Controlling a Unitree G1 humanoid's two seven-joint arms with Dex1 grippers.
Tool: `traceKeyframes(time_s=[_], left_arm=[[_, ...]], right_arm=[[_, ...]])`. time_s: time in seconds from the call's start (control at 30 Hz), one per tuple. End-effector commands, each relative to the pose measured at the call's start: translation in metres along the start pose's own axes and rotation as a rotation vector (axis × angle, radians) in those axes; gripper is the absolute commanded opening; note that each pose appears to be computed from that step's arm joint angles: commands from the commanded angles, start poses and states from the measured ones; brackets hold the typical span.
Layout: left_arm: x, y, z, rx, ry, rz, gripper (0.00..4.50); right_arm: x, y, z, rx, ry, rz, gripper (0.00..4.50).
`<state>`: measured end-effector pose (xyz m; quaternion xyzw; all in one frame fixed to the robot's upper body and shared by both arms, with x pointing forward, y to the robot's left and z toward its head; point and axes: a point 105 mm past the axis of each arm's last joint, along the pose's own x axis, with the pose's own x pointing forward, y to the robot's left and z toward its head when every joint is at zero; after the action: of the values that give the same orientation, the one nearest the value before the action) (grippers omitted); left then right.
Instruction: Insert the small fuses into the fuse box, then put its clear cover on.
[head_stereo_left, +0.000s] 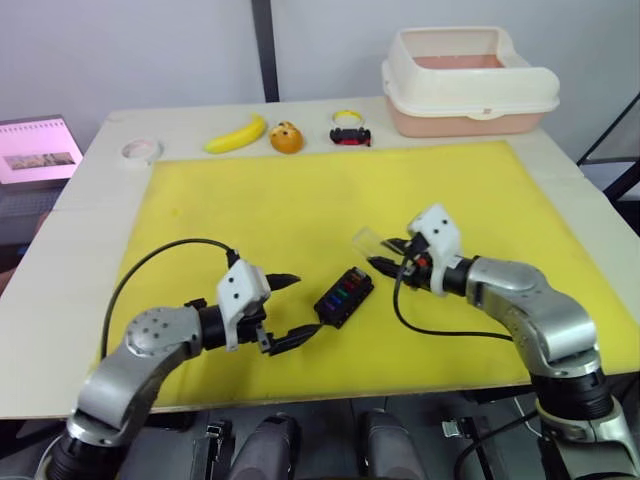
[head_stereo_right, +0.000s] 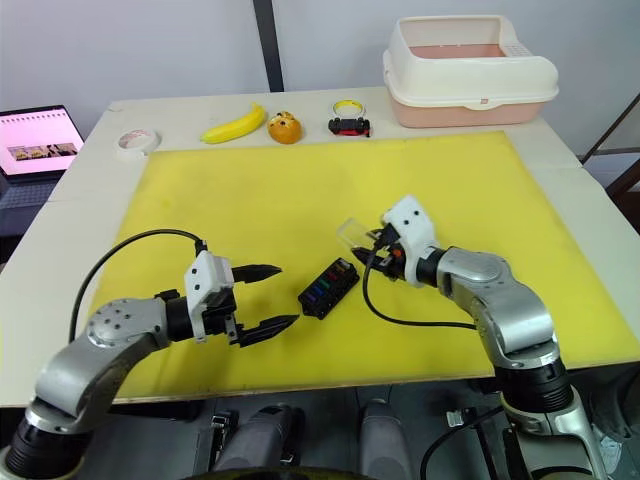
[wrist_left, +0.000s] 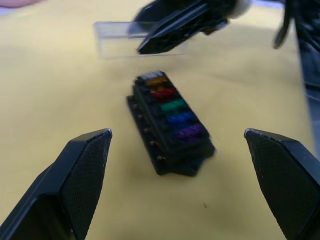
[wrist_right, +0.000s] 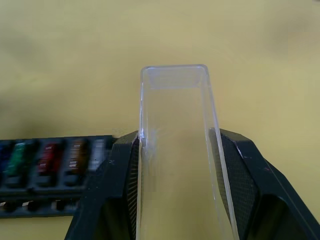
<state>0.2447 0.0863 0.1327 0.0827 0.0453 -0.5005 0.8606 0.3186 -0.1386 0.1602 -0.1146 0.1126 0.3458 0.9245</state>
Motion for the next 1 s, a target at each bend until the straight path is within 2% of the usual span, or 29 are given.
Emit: traceKeyframes(time_s=[0.03,0.4,0.53,0.77,1.0], left_arm=[[0.007,-0.008,0.002,0.011,0.001,-0.003,4.50],[0.024,-0.023,-0.020,-0.074,0.032,0.005,4.50],[0.030,-0.016,-0.022,-0.032,0.053,0.049,4.50],[0.048,-0.016,-0.022,-0.027,0.052,0.047,4.50],[0.053,-0.019,-0.024,-0.006,0.071,0.053,4.50]], right_arm=[[-0.012,-0.003,0.024,-0.051,-0.067,-0.019,1.71],[-0.026,-0.023,0.045,-0.025,-0.104,-0.094,1.71],[-0.032,-0.031,0.051,-0.023,-0.106,-0.111,1.71],[-0.034,-0.025,0.048,-0.019,-0.094,-0.097,1.71],[-0.036,-0.026,0.047,-0.016,-0.083,-0.099,1.71]])
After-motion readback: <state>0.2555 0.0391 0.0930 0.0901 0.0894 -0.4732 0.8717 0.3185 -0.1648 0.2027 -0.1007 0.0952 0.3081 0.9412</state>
